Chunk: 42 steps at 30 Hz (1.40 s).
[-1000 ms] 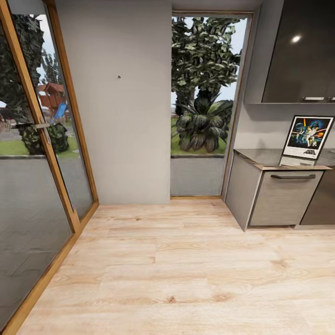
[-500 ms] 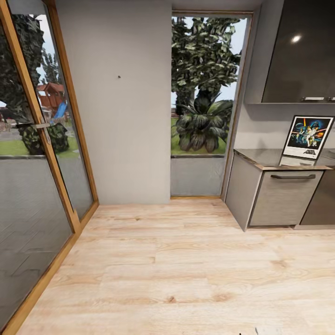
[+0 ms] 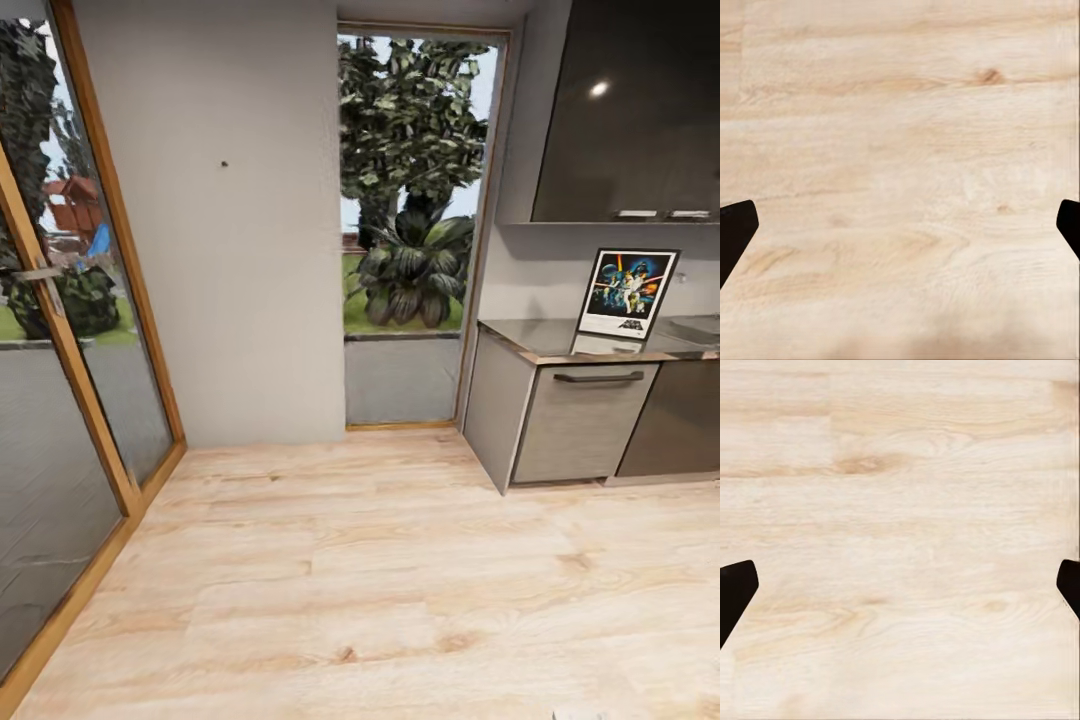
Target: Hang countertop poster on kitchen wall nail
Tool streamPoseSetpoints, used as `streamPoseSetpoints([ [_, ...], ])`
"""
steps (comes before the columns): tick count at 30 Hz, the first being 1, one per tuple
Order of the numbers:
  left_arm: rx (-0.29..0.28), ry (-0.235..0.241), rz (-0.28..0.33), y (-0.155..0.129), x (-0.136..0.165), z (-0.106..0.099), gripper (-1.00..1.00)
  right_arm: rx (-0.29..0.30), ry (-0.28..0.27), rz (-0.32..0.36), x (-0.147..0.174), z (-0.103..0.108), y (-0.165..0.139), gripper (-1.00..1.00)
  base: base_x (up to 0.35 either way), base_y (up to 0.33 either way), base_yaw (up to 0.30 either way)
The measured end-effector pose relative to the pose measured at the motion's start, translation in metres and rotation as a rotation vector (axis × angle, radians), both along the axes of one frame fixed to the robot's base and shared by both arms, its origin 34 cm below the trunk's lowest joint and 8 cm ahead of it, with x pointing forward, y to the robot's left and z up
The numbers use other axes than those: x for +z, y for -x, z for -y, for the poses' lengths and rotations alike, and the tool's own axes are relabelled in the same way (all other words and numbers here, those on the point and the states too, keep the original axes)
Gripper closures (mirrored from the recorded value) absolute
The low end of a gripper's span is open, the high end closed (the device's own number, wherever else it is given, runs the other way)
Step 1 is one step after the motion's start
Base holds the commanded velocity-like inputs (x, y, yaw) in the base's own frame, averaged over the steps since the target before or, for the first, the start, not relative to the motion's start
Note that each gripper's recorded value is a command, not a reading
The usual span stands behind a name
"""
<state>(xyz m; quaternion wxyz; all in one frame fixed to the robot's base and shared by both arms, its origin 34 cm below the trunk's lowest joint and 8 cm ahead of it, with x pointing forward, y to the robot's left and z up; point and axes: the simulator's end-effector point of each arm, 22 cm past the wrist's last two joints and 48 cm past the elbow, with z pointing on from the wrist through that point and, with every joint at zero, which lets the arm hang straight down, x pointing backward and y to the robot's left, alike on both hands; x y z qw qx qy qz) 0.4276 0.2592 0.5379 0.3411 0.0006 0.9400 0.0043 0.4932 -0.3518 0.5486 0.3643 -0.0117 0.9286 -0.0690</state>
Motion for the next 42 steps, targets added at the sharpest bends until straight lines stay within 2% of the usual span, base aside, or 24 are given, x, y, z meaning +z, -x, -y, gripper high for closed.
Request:
streamPoseSetpoints([
  [7,0.000,-0.001,0.000,0.000,0.000,0.000,-1.00,0.000,0.000,-0.032,-0.009,0.000,0.012,-1.00,0.190,-0.284,-0.057],
  [10,0.001,-0.001,-0.001,0.000,0.000,0.000,-1.00,-0.006,0.008,-0.050,-0.013,0.008,0.019,-1.00,0.228,-0.270,-0.005],
  [24,0.001,-0.001,0.000,0.000,0.000,0.000,-1.00,-0.008,0.011,-0.052,-0.013,0.010,0.021,-1.00,0.254,-0.242,-0.009],
  [32,0.002,-0.002,0.003,-0.001,0.001,-0.001,-1.00,-0.008,0.011,-0.050,-0.013,0.010,0.020,-1.00,0.230,-0.211,-0.211],
  [42,0.002,-0.002,0.010,-0.003,0.003,-0.001,-1.00,-0.009,0.011,-0.045,-0.011,0.010,0.019,-1.00,0.057,-0.048,-0.282],
])
